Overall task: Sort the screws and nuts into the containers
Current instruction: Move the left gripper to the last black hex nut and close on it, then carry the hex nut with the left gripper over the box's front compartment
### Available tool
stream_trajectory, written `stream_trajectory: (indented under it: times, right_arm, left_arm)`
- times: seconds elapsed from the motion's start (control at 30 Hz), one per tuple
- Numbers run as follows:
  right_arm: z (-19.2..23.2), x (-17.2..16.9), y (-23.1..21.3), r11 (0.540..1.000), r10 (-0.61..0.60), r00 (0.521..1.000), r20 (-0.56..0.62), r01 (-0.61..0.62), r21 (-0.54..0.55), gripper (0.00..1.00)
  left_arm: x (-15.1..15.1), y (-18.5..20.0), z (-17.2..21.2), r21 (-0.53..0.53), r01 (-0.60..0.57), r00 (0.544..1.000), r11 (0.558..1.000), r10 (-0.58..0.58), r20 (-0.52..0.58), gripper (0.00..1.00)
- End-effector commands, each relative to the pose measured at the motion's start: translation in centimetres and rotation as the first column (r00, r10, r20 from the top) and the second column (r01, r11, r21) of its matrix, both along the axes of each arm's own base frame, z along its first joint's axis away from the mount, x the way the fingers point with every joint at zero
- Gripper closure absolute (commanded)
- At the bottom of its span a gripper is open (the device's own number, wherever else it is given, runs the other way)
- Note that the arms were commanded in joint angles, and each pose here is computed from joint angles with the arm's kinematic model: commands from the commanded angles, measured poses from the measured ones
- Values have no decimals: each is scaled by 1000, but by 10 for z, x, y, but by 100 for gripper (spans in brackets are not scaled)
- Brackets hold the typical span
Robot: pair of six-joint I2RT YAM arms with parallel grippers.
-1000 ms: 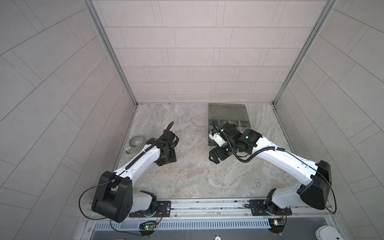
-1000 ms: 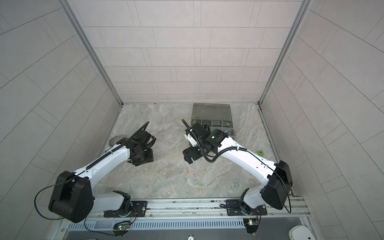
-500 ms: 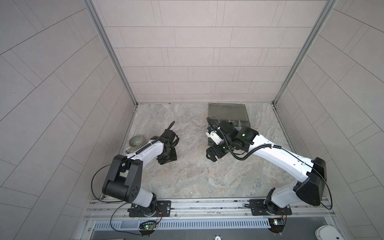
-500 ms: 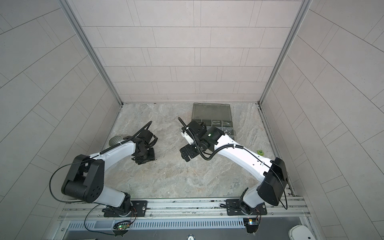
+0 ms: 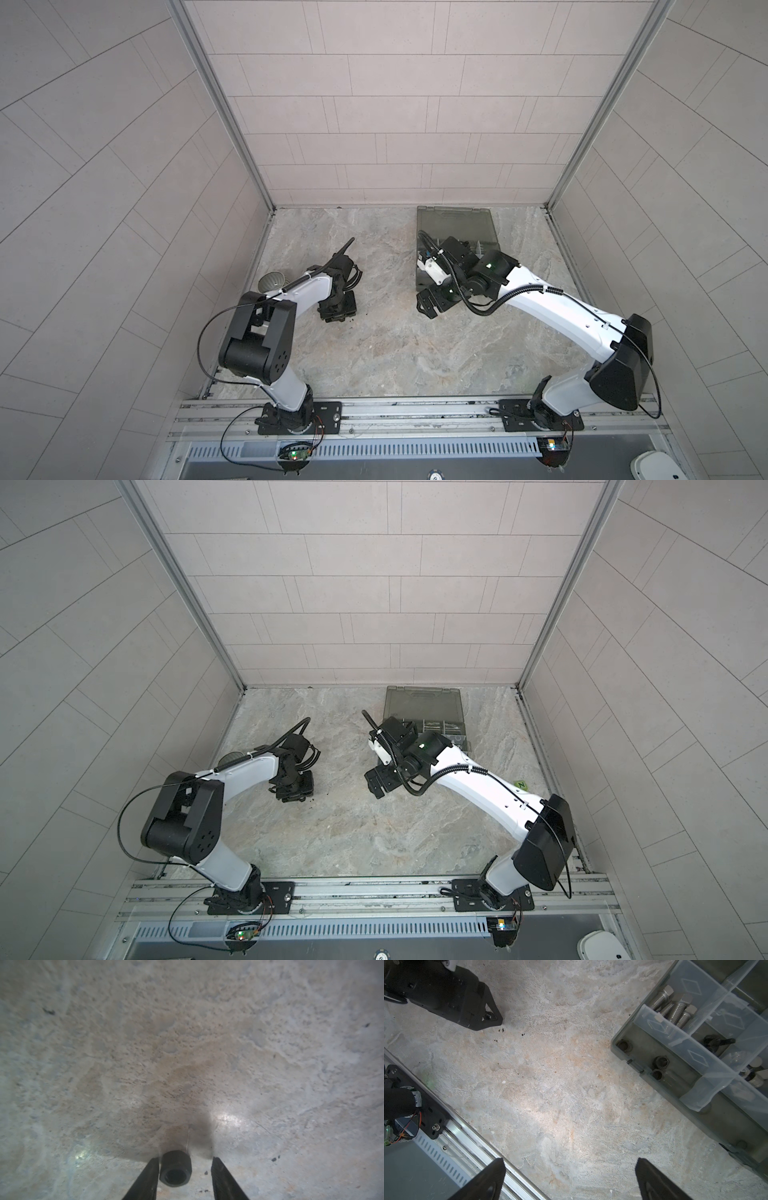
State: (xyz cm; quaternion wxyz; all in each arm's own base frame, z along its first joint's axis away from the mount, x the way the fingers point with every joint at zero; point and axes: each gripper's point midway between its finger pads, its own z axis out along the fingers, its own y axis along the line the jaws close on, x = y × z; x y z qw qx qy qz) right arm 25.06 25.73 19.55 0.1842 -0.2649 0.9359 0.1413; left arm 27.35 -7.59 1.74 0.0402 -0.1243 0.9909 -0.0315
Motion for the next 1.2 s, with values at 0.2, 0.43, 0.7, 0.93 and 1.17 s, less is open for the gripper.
stream_trajectory:
  times: [0.2, 0.43, 0.7, 0.93, 1.17]
  right_arm:
    - [-10, -1, -9, 999, -23, 999, -35, 22, -35, 1]
    - [-10, -4, -17, 999, -36, 998, -46, 34, -42, 1]
    - [-7, -10, -39, 996, -79, 996, -35, 77, -48, 1]
    - [1, -18, -73, 985, -165, 986, 22, 166, -39, 1]
    - [5, -31, -114, 958, -285, 957, 53, 286, -2, 1]
  left_arm:
    - [3, 1, 1, 2, 3, 1000, 1000, -3, -14, 66]
    - [-1, 1, -3, 1, 1, 999, 1000, -1, -34, 74]
    - [22, -18, 28, -27, 41, 999, 999, -41, 19, 77]
    - [61, -72, 64, -19, 169, 982, 985, -167, 87, 77]
    - [92, -158, 75, -30, 325, 941, 945, -320, 110, 77]
